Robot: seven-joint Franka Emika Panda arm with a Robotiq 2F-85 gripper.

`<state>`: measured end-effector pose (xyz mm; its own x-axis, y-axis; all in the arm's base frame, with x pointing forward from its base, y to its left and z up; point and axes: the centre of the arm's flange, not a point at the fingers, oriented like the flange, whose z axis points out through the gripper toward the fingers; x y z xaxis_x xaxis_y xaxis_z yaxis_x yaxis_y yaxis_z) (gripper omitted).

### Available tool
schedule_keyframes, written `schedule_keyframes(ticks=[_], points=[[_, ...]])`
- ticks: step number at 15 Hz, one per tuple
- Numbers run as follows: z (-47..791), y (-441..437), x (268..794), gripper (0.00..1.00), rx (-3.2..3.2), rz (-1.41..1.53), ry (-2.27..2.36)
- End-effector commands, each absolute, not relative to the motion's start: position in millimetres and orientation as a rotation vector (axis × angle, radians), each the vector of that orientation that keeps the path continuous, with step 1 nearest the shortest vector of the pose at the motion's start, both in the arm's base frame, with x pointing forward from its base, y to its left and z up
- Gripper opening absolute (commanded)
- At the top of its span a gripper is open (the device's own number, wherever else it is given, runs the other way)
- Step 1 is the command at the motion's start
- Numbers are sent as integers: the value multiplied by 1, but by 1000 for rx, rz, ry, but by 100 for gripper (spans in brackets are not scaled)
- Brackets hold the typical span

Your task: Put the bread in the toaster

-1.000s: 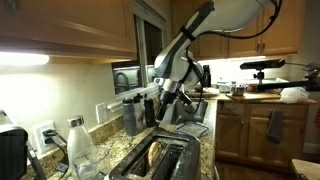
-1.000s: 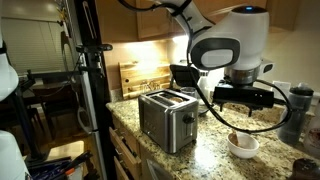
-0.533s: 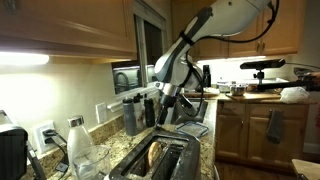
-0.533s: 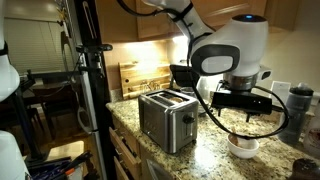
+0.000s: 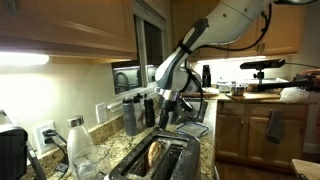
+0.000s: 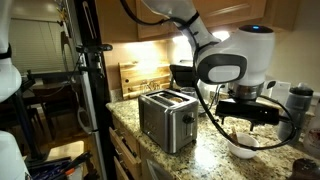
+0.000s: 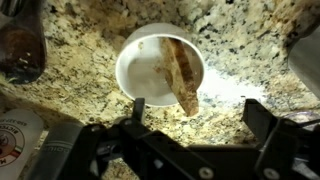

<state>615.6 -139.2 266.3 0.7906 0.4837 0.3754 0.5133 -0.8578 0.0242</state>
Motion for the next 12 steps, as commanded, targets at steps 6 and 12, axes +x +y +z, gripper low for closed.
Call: schedule_keyframes(ticks=[6, 12], points=[[239, -135, 649, 100, -2868, -551, -887], [229, -125, 663, 72, -2850, -534, -976]])
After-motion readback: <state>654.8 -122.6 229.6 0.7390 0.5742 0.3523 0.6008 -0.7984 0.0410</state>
